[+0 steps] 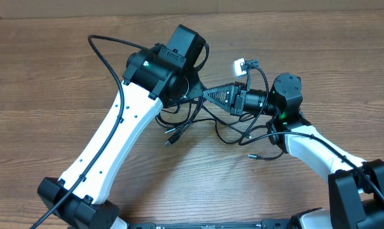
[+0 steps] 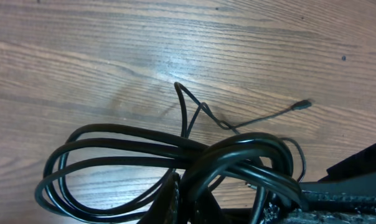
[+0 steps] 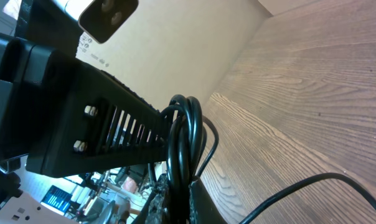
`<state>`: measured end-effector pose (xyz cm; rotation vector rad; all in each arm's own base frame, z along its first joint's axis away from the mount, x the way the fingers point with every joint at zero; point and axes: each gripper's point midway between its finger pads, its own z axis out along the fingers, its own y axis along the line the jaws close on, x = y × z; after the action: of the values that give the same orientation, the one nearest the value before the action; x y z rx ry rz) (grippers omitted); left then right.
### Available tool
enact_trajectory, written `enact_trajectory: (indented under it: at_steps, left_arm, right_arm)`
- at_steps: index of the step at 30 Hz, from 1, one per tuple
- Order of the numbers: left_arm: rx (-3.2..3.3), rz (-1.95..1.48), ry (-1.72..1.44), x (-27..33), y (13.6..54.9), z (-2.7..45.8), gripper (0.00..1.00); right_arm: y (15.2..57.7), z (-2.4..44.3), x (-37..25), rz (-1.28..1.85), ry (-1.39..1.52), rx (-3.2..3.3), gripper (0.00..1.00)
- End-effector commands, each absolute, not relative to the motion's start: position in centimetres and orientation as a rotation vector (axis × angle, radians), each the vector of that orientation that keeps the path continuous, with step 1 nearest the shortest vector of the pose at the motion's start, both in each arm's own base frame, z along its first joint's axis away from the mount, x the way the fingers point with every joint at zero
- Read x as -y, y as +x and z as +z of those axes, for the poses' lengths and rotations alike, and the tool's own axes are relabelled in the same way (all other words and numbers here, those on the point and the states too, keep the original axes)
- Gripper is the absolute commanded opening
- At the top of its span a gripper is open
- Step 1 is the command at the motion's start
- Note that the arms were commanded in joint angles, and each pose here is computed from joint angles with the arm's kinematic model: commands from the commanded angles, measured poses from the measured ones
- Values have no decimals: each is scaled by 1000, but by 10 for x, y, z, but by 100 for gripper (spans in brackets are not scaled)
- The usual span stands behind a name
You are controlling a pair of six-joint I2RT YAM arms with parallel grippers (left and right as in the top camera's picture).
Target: Untangle cables
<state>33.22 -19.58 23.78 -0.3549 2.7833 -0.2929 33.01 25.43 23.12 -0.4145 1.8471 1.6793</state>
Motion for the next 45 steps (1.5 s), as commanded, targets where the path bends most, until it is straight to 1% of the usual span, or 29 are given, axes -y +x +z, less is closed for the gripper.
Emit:
enact_trajectory:
  at_steps: [1,6,15,19,22,25,28,30,31,32,34,35,38,42,45]
  left_arm:
    - [-2729,-224,-551,187,336,235,4]
    - [-2655,-147,-727,171,339,236,4]
    - [-2475,-42,-1045,139,346,239,5]
    - [-2426,-47,-1146,128,350,239,4]
    - [-2418,-44,-1164,124,352,239,4]
    - [-2459,-21,-1071,124,352,240,4]
    - [-2528,22,-897,124,352,239,4]
    - [-2594,60,-711,126,351,239,4]
    - [-2628,75,-605,127,350,239,4]
    - [-2652,79,-532,129,350,238,5]
    - [-2702,100,-332,132,348,237,4]
    - [-2739,102,-174,136,346,235,4]
    - [-2775,57,-29,145,342,233,4]
    - [-2824,-109,126,168,333,231,4]
    - [-2828,-127,132,171,332,231,4]
  right_arm:
    - [327,231,-258,1687,-411,-1865,4]
    - [321,221,-264,1712,-391,-1928,4]
    - [312,220,-274,1738,-417,-1941,4]
    - [311,220,-275,1745,-421,-1943,4]
    - [310,220,-275,1747,-426,-1943,4]
    - [310,220,-275,1747,-426,-1942,4]
    - [311,220,-275,1743,-424,-1941,8]
    - [311,220,-275,1737,-427,-1937,16]
    - [312,220,-275,1733,-422,-1937,28]
    - [313,220,-274,1731,-420,-1937,32]
    - [314,220,-274,1719,-416,-1932,50]
    - [314,220,-274,1710,-429,-1925,55]
    - [314,220,-274,1709,-430,-1924,55]
    - [314,220,-274,1708,-433,-1923,56]
    - [314,220,-274,1708,-433,-1923,55]
